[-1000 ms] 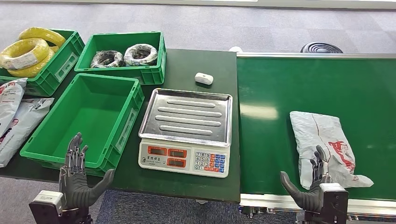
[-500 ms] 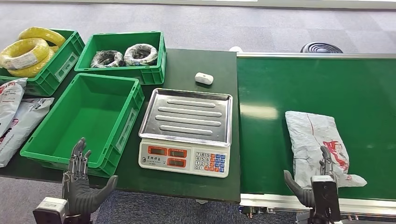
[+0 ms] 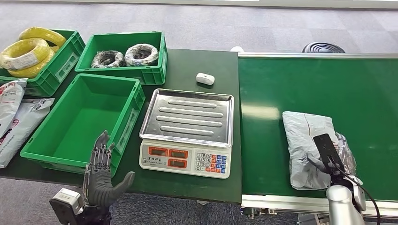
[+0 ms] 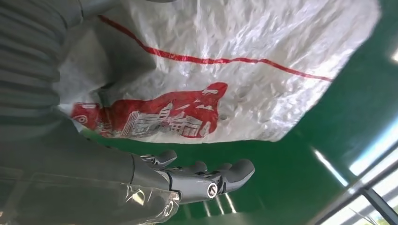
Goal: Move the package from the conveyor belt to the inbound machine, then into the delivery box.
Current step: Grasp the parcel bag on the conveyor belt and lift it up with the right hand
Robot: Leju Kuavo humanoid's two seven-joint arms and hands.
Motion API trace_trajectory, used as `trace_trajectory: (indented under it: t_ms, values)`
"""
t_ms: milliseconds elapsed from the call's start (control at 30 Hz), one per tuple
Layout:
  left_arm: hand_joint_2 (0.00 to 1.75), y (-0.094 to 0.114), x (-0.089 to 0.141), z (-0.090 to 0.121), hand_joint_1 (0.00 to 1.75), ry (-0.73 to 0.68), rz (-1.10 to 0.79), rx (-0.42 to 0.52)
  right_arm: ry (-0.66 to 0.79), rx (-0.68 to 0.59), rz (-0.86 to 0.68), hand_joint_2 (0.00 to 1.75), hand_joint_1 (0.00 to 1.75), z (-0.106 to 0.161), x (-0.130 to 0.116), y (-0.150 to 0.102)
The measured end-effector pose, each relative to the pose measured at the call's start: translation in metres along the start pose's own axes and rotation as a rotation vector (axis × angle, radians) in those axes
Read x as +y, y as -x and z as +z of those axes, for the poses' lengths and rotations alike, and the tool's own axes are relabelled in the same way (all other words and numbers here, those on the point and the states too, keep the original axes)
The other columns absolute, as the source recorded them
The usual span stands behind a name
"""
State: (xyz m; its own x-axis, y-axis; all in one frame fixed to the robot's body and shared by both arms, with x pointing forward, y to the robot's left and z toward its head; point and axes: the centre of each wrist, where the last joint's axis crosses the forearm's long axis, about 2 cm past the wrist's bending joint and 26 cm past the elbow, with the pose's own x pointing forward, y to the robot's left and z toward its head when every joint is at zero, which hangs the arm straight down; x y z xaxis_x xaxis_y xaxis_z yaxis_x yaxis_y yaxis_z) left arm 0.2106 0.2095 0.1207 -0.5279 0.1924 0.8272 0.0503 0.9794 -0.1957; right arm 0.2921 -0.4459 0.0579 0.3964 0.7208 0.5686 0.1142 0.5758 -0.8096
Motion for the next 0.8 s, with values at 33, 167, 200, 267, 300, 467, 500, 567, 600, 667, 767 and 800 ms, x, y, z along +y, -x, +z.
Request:
trace_trajectory:
  t_ms: [33, 167, 200, 267, 300, 467, 500, 567, 600, 667, 767, 800]
  values:
    - [1.75, 0.001, 0.000, -0.001, 0.00, 0.002, 0.004, 0.001, -0.025, 0.023, 0.022, 1.75, 0.00, -0.006, -0.001, 0.000]
    - [1.75, 0.003, 0.000, -0.003, 0.00, 0.003, 0.010, 0.003, -0.146, 0.103, 0.111, 1.75, 1.44, -0.026, -0.003, -0.004]
    - [1.75, 0.004, 0.000, -0.004, 0.00, 0.001, 0.010, 0.004, -0.174, 0.117, 0.126, 1.75, 1.68, -0.029, -0.002, -0.007]
    - [1.75, 0.005, 0.001, -0.004, 0.00, -0.004, 0.010, 0.007, -0.221, 0.138, 0.145, 1.75, 1.71, -0.035, -0.001, -0.012]
    - [1.75, 0.005, 0.001, -0.004, 0.00, -0.005, 0.009, 0.007, -0.238, 0.143, 0.151, 1.75, 1.71, -0.038, 0.000, -0.014]
    - [1.75, 0.006, 0.002, -0.003, 0.00, -0.003, 0.003, 0.009, -0.273, 0.148, 0.163, 1.75, 1.74, -0.047, -0.002, -0.023]
    - [1.75, 0.006, 0.002, -0.003, 0.00, -0.003, 0.002, 0.009, -0.277, 0.148, 0.166, 1.75, 1.75, -0.048, -0.003, -0.025]
    - [1.75, 0.006, 0.003, -0.003, 0.00, -0.003, 0.000, 0.009, -0.279, 0.145, 0.168, 1.75, 1.75, -0.051, -0.004, -0.029]
    - [1.75, 0.006, 0.003, -0.003, 0.00, -0.004, -0.001, 0.010, -0.275, 0.139, 0.165, 1.75, 1.75, -0.053, -0.005, -0.031]
    - [1.75, 0.006, 0.004, -0.002, 0.00, -0.010, -0.002, 0.010, -0.251, 0.117, 0.147, 1.75, 1.75, -0.055, -0.006, -0.034]
    - [1.75, 0.006, 0.006, -0.001, 0.00, -0.023, -0.009, 0.008, -0.173, 0.020, 0.073, 1.75, 1.75, -0.056, -0.006, -0.042]
    - [1.75, 0.006, 0.006, 0.000, 0.00, -0.027, -0.012, 0.008, -0.139, -0.033, 0.033, 1.75, 1.75, -0.057, -0.005, -0.047]
